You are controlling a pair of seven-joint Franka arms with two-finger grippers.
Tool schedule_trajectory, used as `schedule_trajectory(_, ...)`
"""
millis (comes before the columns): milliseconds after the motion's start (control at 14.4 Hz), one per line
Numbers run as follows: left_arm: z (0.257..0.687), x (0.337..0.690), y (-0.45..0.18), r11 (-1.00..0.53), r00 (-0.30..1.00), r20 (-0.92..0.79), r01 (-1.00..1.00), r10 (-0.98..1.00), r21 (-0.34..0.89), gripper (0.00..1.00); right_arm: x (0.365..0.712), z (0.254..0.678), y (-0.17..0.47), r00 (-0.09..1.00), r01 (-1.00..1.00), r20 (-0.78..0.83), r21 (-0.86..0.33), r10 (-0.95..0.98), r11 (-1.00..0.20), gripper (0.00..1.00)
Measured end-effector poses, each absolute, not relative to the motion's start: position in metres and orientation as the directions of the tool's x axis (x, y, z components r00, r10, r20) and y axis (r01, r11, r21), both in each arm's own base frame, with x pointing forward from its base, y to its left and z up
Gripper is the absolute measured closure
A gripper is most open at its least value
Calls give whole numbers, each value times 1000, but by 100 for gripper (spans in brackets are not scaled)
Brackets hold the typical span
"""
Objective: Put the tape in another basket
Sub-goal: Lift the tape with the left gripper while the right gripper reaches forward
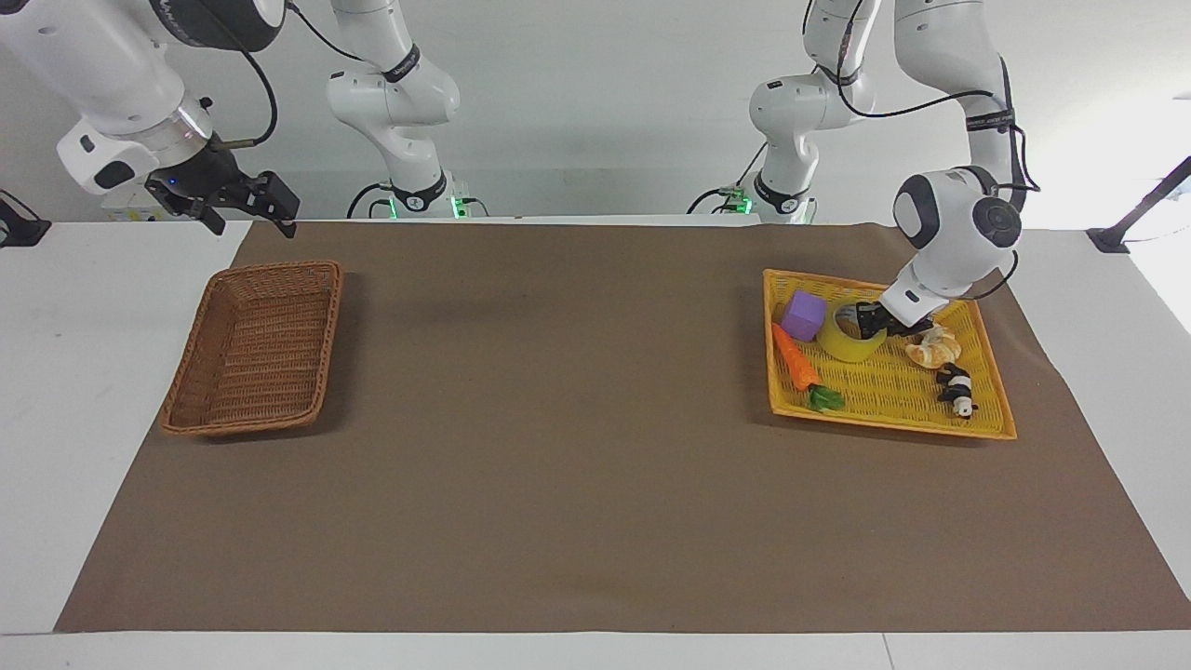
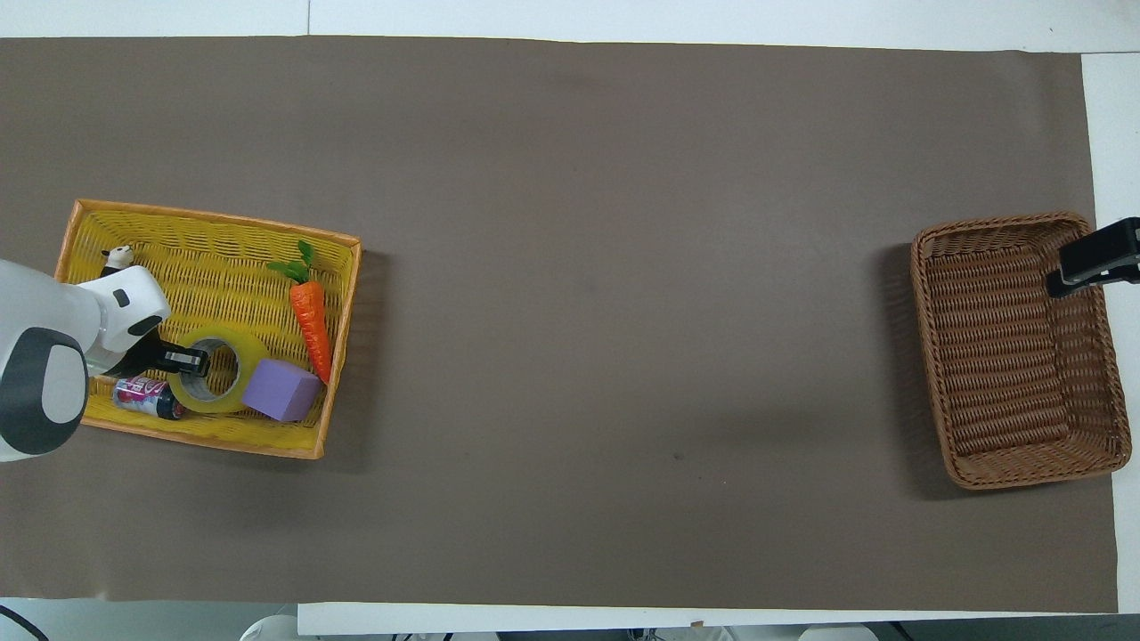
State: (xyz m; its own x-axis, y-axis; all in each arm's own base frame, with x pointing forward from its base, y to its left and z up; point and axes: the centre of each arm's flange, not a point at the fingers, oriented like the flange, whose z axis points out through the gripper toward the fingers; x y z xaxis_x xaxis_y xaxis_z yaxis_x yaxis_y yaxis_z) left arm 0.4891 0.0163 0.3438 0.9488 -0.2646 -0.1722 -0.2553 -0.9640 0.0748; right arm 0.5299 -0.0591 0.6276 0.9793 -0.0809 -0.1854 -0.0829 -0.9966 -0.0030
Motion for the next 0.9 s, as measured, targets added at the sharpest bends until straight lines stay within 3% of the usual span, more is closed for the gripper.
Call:
schedule_trajectory(209, 410, 518, 8, -969, 962, -167, -189, -214, 157, 78, 530, 628, -59, 979, -83, -185, -3, -81, -997, 0)
schedule_trajectory(348, 432, 528, -16, -972, 979, -149, -104, -137, 212, 78, 530, 628, -59, 979, -83, -185, -3, -81, -997, 0)
schedule_trajectory(696, 451, 533, -156, -960, 986, -153, -25, -70, 278, 78, 530, 628, -59, 979, -83, -185, -3, -81, -997, 0)
schedule_trajectory(904, 481, 542, -237, -920, 995, -90, 6, -32, 393, 78, 530, 628, -59, 979, -83, -185, -3, -81, -997, 0)
